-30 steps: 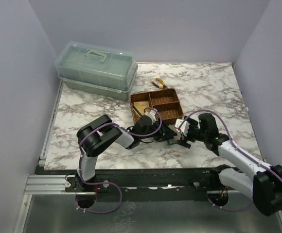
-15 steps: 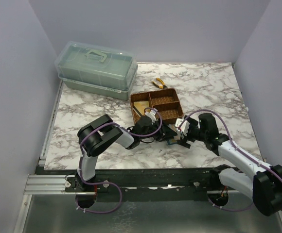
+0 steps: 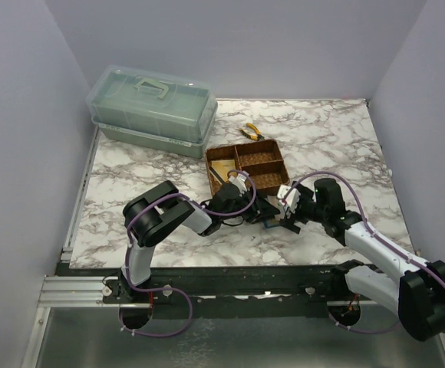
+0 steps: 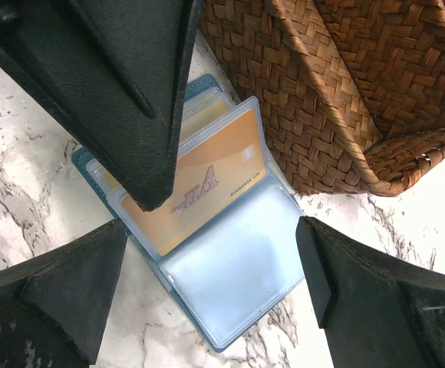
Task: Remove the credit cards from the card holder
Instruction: Remove the credit card from the card holder.
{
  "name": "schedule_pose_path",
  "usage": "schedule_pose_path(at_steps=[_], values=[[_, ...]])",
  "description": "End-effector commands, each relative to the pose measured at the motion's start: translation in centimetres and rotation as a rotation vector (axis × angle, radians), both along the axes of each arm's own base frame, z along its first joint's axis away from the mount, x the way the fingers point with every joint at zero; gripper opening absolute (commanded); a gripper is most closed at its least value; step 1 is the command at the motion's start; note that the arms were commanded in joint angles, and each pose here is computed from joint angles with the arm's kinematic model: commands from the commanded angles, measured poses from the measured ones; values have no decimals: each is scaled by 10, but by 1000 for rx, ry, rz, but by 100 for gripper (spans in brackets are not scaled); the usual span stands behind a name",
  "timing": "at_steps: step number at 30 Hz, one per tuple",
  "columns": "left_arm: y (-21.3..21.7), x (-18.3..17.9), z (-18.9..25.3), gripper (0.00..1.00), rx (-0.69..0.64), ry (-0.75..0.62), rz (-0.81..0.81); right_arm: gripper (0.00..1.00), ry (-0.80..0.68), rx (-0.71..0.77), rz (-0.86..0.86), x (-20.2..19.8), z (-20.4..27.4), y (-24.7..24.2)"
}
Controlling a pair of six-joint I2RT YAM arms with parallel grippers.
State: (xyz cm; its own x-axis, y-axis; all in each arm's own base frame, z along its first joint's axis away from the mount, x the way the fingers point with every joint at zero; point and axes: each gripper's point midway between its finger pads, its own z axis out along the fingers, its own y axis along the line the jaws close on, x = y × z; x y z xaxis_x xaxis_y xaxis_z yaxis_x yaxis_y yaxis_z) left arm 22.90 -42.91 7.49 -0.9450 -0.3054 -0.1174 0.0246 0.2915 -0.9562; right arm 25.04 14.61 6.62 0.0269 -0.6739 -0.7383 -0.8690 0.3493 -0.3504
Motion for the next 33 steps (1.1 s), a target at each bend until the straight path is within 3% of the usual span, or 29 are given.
schedule_pose_path(at_steps=[1,16,24,29,33], values=[[2,-4,-18,41,32,54,-12,99,-50,19,-41,14,17,-2],[4,-4,-20,41,37,57,-8,99,-41,-37,-2,8,14,-8],[5,-4,-20,42,38,58,-6,100,-63,-46,-66,19,14,-16],[5,-3,-19,42,36,57,-6,100,-5,-7,74,-3,7,0],[5,-3,-19,42,36,59,-7,100,10,10,75,-3,5,4]])
